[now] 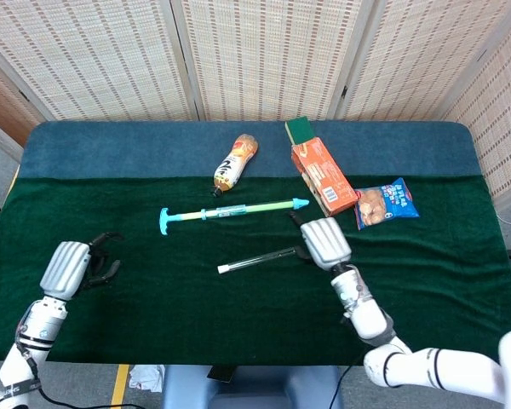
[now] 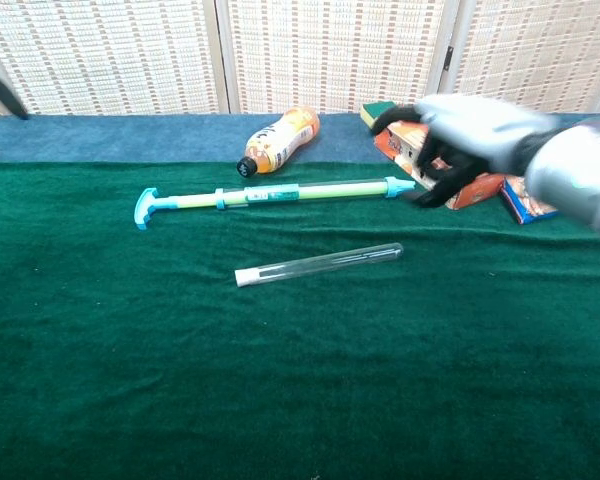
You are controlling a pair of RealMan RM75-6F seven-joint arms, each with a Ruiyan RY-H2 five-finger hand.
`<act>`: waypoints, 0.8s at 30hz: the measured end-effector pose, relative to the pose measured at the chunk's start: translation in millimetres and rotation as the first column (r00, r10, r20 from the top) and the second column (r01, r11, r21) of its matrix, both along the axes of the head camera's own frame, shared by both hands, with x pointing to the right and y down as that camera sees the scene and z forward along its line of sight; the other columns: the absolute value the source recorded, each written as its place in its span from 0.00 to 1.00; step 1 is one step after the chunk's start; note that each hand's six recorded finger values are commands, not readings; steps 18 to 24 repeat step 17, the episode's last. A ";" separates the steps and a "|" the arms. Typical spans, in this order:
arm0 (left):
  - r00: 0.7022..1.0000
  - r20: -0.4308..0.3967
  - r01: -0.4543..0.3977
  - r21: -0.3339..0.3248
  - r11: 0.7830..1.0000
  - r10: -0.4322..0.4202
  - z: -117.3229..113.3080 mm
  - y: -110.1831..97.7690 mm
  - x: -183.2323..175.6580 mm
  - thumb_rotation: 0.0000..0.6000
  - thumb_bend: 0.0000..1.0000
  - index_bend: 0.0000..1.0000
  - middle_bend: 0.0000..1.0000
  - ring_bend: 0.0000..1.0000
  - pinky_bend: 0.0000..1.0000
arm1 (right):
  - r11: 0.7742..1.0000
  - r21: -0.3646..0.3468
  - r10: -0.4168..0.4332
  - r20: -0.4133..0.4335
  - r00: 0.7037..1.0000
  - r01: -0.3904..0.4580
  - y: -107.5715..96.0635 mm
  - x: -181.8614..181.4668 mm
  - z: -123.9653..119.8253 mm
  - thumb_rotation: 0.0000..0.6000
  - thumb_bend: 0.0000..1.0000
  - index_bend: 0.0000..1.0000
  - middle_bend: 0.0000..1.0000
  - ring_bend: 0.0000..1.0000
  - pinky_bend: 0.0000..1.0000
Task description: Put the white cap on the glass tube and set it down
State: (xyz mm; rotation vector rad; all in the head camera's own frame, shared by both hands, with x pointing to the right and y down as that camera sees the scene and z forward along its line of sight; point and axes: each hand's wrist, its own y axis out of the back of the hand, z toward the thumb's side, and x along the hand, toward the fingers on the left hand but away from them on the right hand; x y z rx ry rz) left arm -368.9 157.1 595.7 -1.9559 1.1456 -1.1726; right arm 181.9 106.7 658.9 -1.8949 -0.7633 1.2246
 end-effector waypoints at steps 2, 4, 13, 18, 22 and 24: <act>0.998 0.058 0.038 0.008 0.999 -0.038 1.0 1.9 -20.9 1.00 0.45 0.36 0.74 0.59 0.61 | 0.999 0.032 0.023 -0.035 0.999 -0.022 -1.5 27.0 -15.8 1.00 0.41 0.26 0.66 0.85 0.92; 0.992 0.108 0.069 0.021 0.997 -0.071 0.5 5.2 -39.2 1.00 0.45 0.36 0.65 0.51 0.54 | 0.998 0.056 0.044 -0.068 0.997 -0.041 0.3 52.0 -28.5 1.00 0.41 0.27 0.53 0.70 0.74; 0.953 0.252 0.153 0.089 0.984 -0.171 -15.2 38.8 -93.4 1.00 0.45 0.29 0.42 0.28 0.32 | 0.982 0.143 0.140 -0.081 0.987 -0.128 32.2 143.3 -75.7 1.00 0.41 0.14 0.17 0.25 0.24; 0.944 0.275 0.159 0.106 0.982 -0.182 -24.9 57.4 -99.9 1.00 0.45 0.28 0.41 0.28 0.30 | 0.969 0.182 0.186 -0.096 0.978 -0.167 54.0 178.2 -92.5 1.00 0.41 0.13 0.15 0.24 0.23; 0.944 0.275 0.159 0.106 0.982 -0.182 -24.9 57.4 -99.9 1.00 0.45 0.28 0.41 0.28 0.30 | 0.969 0.182 0.186 -0.096 0.978 -0.167 54.0 178.2 -92.5 1.00 0.41 0.13 0.15 0.24 0.23; 0.944 0.275 0.159 0.106 0.982 -0.182 -24.9 57.4 -99.9 1.00 0.45 0.28 0.41 0.28 0.30 | 0.969 0.182 0.186 -0.096 0.978 -0.167 54.0 178.2 -92.5 1.00 0.41 0.13 0.15 0.24 0.23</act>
